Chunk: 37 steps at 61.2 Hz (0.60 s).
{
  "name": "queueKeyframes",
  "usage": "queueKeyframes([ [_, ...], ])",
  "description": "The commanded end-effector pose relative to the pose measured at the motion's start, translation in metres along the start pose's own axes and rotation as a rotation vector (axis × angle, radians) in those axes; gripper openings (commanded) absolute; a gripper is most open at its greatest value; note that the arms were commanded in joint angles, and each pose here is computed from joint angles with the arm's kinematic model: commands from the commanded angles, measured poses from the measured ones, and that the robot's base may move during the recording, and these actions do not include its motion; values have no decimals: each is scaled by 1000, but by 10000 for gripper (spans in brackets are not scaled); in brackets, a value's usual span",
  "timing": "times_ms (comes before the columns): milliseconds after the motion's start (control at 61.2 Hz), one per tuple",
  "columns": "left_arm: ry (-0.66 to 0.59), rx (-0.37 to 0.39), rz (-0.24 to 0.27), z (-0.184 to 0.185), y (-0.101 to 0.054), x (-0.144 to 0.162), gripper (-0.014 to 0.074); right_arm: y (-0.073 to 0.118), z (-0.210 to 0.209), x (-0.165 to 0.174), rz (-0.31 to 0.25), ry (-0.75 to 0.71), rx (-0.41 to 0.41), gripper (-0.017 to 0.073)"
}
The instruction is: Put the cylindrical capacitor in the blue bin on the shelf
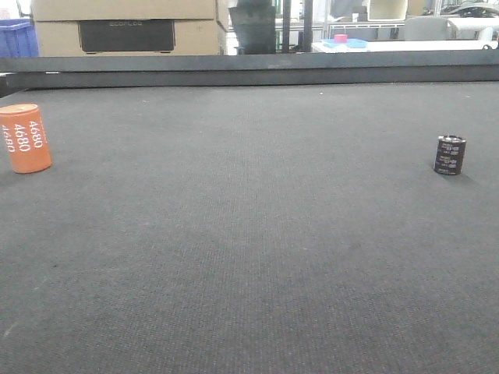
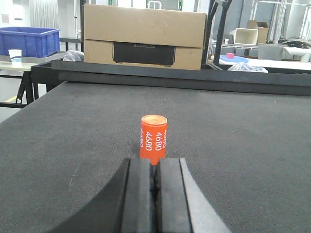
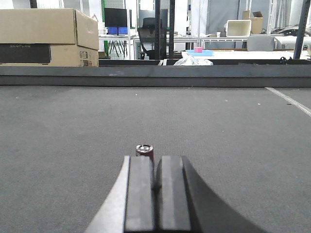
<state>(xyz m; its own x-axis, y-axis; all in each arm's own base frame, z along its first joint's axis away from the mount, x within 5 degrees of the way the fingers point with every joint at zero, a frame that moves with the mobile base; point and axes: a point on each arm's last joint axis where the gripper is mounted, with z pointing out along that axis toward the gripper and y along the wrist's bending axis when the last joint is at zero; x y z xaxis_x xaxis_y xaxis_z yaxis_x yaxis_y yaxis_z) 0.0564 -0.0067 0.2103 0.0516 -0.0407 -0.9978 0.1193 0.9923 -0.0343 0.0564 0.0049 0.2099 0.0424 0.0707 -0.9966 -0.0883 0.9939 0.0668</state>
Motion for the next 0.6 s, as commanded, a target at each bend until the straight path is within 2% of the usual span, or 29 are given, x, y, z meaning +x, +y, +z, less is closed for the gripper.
queueKeyframes([
  [0, -25, -4, 2, 0, 0, -2, -111, 0, 0, -2, -16, -23, 4, -165],
  [588, -25, -4, 2, 0, 0, -2, -111, 0, 0, -2, -16, -23, 4, -165],
])
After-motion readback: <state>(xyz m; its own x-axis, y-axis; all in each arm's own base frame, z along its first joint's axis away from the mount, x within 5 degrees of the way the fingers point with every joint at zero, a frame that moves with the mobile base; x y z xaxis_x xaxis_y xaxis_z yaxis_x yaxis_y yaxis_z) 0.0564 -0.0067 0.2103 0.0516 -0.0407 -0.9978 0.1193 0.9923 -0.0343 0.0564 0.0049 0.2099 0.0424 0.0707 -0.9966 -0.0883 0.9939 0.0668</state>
